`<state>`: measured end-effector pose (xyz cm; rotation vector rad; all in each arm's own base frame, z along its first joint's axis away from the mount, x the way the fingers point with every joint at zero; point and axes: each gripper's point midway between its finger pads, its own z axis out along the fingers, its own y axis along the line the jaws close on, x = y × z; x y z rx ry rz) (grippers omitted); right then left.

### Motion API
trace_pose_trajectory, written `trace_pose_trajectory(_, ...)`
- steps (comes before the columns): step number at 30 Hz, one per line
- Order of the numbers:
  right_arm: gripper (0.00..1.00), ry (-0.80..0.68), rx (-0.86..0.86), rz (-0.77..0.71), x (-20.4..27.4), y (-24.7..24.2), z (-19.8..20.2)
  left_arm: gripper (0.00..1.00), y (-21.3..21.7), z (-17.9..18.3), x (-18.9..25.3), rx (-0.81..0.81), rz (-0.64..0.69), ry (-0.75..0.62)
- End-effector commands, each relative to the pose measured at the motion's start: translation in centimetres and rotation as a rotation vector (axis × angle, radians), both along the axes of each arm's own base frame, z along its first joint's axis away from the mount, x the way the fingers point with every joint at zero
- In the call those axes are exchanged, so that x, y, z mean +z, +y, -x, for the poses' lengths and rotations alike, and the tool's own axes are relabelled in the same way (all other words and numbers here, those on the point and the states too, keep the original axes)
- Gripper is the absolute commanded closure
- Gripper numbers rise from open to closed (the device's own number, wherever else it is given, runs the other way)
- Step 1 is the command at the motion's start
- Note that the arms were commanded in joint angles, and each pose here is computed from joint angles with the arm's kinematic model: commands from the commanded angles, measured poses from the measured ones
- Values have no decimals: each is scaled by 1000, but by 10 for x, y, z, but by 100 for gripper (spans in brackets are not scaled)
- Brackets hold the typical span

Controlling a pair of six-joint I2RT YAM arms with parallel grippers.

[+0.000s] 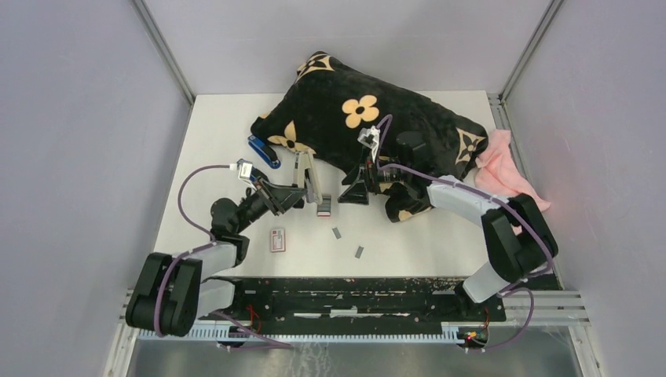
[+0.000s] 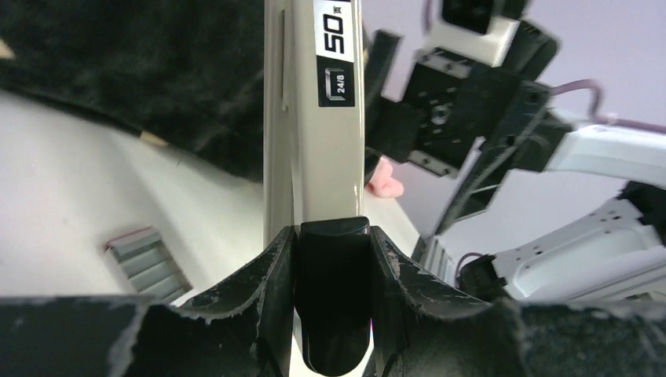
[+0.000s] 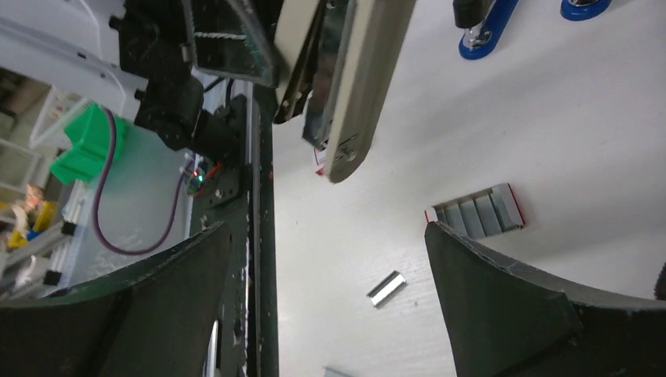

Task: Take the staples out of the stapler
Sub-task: Unload the staple at the center of the board.

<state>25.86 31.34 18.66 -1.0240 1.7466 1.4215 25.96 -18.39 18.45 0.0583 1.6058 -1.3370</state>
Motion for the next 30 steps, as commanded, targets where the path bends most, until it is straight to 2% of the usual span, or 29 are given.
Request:
trace_pose_trajectory(1,0,22,-63,-188,32,21,-26,97,-9,9,79,-96,163,-249)
trace_pose_trajectory(5,1,62,-35,-239,36,32,-23,97,-18,14,86,-176,231,-235)
trace_pose_trajectory(13,0,67,44,-201,29,46,-2,97,-37,23,99,-260,239,-266)
trace_pose_trajectory(21,15,45,141,-262,51,46,21,97,-43,29,107,-309,245,-275)
trace_pose_trajectory(24,26,39,155,-282,62,44,24,97,-43,30,110,-316,247,-280)
trace_pose_trajectory(28,57,33,173,-288,68,43,28,97,-45,31,110,-328,248,-275)
trace_pose_trajectory(30,73,37,175,-284,68,43,28,93,-46,31,109,-334,248,-267)
